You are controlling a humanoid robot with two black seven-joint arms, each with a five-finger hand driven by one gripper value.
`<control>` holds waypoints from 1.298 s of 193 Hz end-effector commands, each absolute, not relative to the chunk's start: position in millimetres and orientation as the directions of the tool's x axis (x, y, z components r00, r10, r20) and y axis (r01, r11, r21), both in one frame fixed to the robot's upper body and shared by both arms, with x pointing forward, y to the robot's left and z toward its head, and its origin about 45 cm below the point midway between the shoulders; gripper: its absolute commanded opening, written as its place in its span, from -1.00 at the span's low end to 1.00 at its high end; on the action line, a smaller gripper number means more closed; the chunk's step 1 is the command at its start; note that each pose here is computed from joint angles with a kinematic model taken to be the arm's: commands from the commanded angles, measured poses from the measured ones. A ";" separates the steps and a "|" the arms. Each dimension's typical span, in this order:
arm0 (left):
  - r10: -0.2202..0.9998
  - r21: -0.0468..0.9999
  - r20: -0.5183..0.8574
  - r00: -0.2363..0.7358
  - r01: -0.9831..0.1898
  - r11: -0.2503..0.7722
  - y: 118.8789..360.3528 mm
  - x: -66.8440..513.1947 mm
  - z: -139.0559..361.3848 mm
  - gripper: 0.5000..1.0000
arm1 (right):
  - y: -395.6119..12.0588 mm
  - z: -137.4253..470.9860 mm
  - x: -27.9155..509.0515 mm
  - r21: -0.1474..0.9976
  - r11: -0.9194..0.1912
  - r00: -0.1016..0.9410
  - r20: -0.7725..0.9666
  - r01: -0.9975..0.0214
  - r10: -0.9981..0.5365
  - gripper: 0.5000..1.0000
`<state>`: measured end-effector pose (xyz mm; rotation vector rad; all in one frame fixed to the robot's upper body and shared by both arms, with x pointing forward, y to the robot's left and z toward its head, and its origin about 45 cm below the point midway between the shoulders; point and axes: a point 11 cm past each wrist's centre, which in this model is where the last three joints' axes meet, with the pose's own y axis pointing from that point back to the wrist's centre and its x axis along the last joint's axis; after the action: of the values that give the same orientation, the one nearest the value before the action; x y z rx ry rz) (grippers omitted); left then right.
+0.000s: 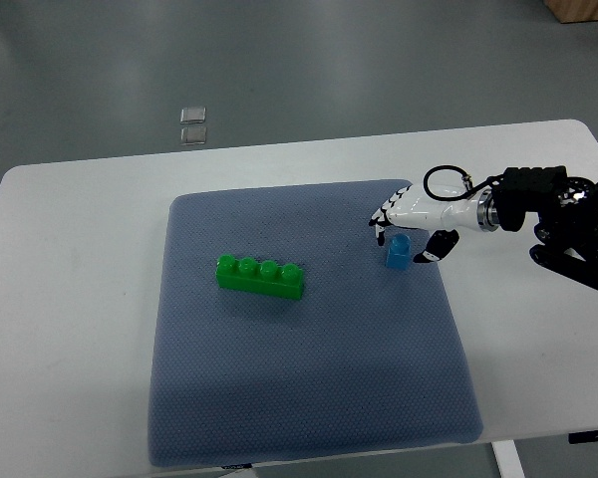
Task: Stack blue block on green block with right hand
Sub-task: 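Close the right hand's fingers to grasp the blue block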
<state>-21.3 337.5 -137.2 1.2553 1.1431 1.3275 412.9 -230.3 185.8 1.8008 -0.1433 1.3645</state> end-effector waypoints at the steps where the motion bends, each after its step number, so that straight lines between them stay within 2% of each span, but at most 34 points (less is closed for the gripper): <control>1: 0.993 0.993 0.114 -0.025 -0.035 -0.115 337.4 -21.1 -137.2 1.00 | -230.3 185.9 412.9 0.550 -0.633 0.397 0.834 -0.545 0.384 0.30; 17: 0.993 0.993 0.114 -0.025 -0.035 -0.115 337.4 -21.1 -137.2 1.00 | -230.3 185.7 412.7 0.553 -0.632 0.393 0.833 -0.543 0.390 0.21; 56: 0.993 0.993 0.114 -0.025 -0.035 -0.115 337.4 -21.1 -137.2 1.00 | -230.6 184.2 411.7 0.556 -0.632 0.394 0.831 -0.540 0.394 0.16; 94: 0.993 0.993 0.116 -0.025 -0.035 -0.116 338.0 -21.2 -137.1 1.00 | -229.9 184.3 411.2 0.555 -0.635 0.393 0.831 -0.537 0.394 -0.10; 123: 0.993 0.993 0.114 -0.025 -0.034 -0.115 337.4 -21.2 -137.2 1.00 | -229.8 184.9 411.5 0.555 -0.635 0.391 0.831 -0.537 0.395 -0.13; 175: 0.993 0.993 0.114 -0.025 -0.035 -0.115 337.4 -21.1 -137.2 1.00 | -228.9 185.2 410.8 0.555 -0.642 0.390 0.831 -0.529 0.396 -0.50; 201: 0.993 0.993 0.114 -0.026 -0.035 -0.115 337.4 -21.1 -137.2 1.00 | -229.0 184.5 410.3 0.556 -0.643 0.391 0.830 -0.527 0.398 -0.57; 230: 0.993 0.993 0.114 -0.025 -0.035 -0.115 337.4 -21.1 -137.2 1.00 | -229.6 181.8 408.5 0.567 -0.640 0.387 0.823 -0.519 0.416 -0.80; 251: 0.993 0.993 0.114 -0.023 -0.034 -0.115 337.4 -21.2 -137.2 1.00 | -230.4 181.0 407.9 0.568 -0.640 0.388 0.822 -0.517 0.416 -0.83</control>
<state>-21.4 337.6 -137.2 1.2553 1.1434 1.3280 408.6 -229.6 181.9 1.7979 -0.0918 1.3807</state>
